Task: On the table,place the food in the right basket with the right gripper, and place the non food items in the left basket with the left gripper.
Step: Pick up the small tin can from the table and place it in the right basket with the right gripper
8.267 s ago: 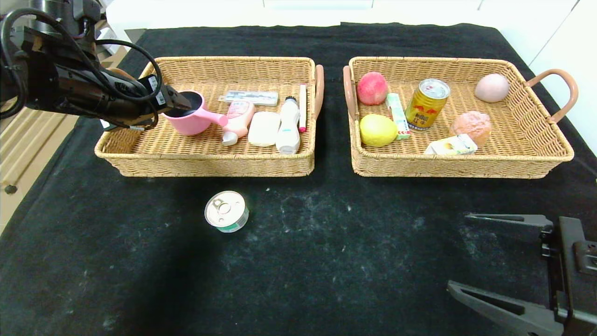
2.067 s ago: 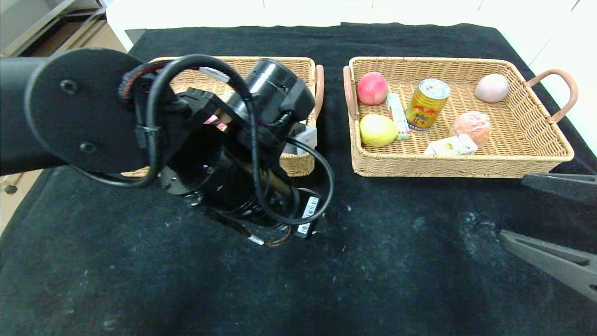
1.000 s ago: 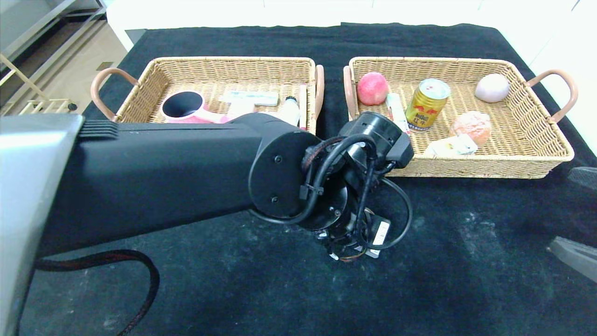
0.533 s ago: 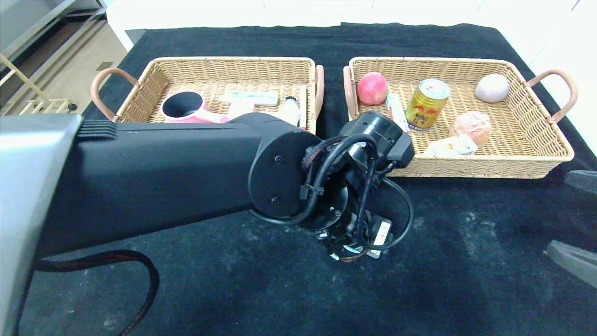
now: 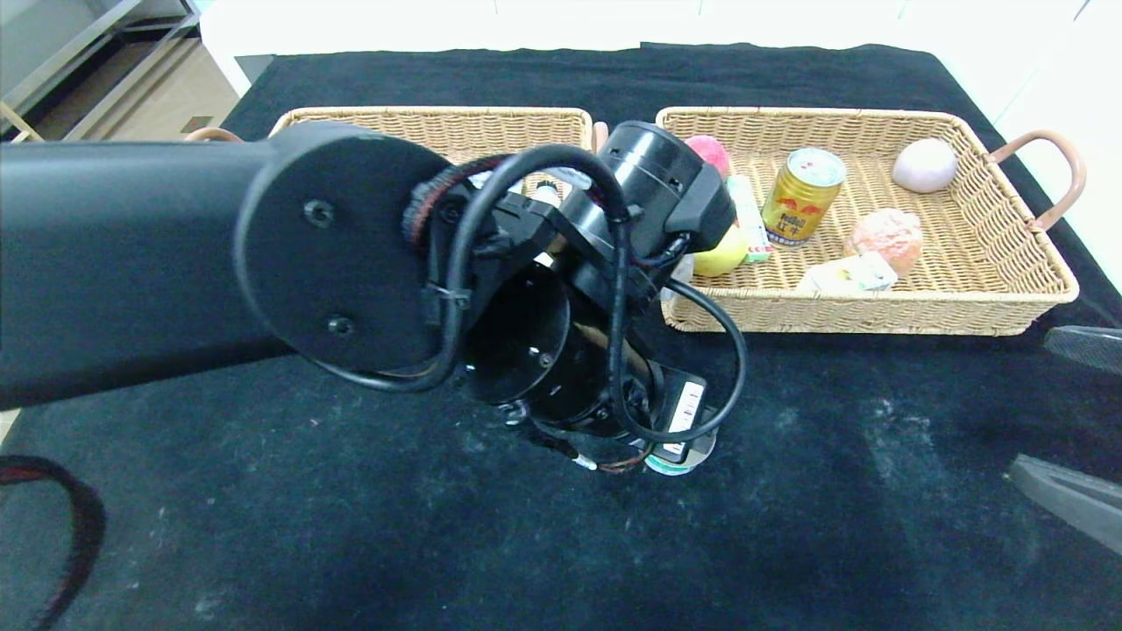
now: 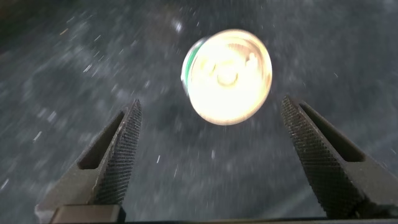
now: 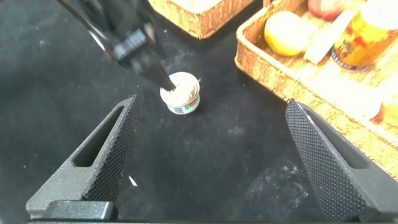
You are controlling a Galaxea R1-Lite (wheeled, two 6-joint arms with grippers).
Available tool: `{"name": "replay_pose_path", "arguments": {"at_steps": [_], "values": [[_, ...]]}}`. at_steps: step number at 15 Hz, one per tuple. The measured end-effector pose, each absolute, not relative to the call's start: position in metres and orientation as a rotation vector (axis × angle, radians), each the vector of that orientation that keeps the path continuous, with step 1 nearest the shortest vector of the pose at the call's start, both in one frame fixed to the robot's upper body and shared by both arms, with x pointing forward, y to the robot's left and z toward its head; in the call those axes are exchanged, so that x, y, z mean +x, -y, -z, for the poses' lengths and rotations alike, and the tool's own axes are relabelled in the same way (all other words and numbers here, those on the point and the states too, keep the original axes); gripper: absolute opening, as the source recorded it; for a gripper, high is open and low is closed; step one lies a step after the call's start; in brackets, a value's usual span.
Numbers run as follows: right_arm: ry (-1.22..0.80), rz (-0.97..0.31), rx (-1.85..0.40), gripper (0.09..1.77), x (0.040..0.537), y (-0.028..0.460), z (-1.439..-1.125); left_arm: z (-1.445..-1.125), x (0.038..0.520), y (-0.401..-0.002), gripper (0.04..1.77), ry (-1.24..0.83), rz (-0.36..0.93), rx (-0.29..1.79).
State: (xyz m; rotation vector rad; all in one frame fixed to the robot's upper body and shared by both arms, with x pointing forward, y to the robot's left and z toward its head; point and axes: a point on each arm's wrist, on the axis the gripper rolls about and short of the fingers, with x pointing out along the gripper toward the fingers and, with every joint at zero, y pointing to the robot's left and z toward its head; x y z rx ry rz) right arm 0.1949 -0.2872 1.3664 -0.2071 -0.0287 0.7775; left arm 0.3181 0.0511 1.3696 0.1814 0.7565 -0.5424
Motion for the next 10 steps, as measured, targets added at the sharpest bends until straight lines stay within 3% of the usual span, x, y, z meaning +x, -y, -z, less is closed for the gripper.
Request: {"name": "replay_pose_path", "arguments": {"at_steps": [4,10], "values": [[-0.010,-0.778,-0.207,1.71,0.203,0.284,-1.361,-1.371,0.309,-0.079,1.66,-0.703,0.574,0.116],[-0.049,-0.774,-0.205,1.71,0.213,0.281,-1.356,-1.337,0.305,-0.138,1.69,-0.453,0.754,0.060]]}}
